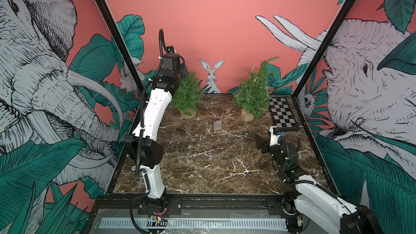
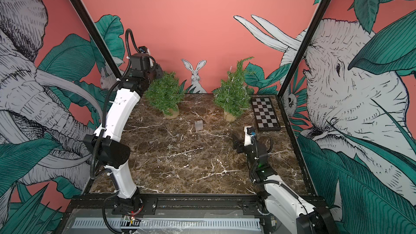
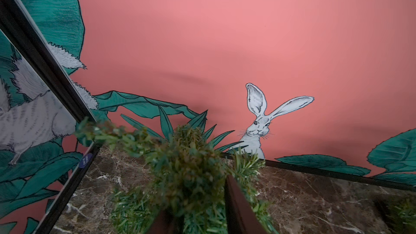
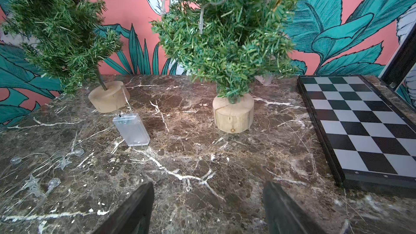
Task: Wrap string light around the christmas tree
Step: Pick up the Christmas tree at the center of the board.
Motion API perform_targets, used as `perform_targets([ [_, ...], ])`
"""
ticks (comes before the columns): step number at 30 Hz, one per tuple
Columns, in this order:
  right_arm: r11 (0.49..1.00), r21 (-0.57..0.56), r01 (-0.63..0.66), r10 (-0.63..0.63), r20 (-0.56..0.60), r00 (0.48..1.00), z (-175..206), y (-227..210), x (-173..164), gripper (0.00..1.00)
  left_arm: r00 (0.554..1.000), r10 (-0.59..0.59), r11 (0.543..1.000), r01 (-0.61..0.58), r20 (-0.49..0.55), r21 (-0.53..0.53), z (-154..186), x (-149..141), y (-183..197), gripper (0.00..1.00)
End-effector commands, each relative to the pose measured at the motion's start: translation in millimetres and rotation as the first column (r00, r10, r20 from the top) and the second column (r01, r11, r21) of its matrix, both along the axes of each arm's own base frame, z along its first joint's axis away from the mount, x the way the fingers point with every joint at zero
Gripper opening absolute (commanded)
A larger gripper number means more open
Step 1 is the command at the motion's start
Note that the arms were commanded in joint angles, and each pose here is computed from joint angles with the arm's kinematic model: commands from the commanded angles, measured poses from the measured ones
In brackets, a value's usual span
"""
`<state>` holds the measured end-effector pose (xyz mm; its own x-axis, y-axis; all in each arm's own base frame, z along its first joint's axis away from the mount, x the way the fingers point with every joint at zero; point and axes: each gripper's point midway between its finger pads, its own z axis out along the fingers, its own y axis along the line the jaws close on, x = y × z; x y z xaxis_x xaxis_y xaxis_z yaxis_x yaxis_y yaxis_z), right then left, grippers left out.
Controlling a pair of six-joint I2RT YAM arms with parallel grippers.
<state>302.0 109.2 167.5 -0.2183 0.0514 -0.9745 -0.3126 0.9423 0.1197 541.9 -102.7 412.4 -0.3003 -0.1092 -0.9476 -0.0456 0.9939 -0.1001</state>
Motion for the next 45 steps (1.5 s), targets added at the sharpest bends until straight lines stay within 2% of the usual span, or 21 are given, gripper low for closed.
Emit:
perform_targets([
  [1,1.000,0.015,0.010,-0.011,0.048,0.999,23,1,5,0.78,0.999,0.009,0.998,-0.011,0.038,0.057,14,1,2,0.26],
  [4,1.000,0.011,0.009,-0.009,0.038,0.999,25,1,5,0.78,0.998,0.003,0.998,-0.007,0.056,0.062,15,5,1,0.23],
  [10,1.000,-0.008,0.008,-0.008,-0.014,1.000,24,-1,-1,0.77,0.997,-0.026,0.999,0.022,0.078,0.049,20,9,-5,0.02],
  [12,1.000,-0.012,0.012,-0.013,-0.008,1.000,26,-3,-3,0.77,0.996,-0.026,0.998,0.022,0.086,0.052,23,8,-2,0.00],
  [18,0.999,-0.031,0.033,-0.034,-0.026,0.999,25,-6,-1,0.77,0.991,-0.040,0.999,0.039,0.131,0.014,42,2,4,0.00],
  [22,0.999,-0.015,0.029,-0.030,-0.030,0.999,26,-4,2,0.77,0.978,-0.097,0.995,0.099,0.186,-0.005,64,-6,-3,0.00],
  [26,1.000,-0.007,0.022,-0.023,-0.037,0.999,26,-2,4,0.77,0.953,-0.182,0.983,0.183,0.240,0.017,86,-15,-15,0.00],
  [31,0.999,-0.029,0.018,-0.019,-0.048,0.999,24,-2,3,0.77,0.939,-0.204,0.978,0.207,0.277,0.019,105,-29,-16,0.00],
  [45,1.000,-0.009,0.015,-0.015,-0.054,0.998,24,1,8,0.77,0.904,-0.267,0.960,0.280,0.334,0.008,136,-64,-21,0.00],
])
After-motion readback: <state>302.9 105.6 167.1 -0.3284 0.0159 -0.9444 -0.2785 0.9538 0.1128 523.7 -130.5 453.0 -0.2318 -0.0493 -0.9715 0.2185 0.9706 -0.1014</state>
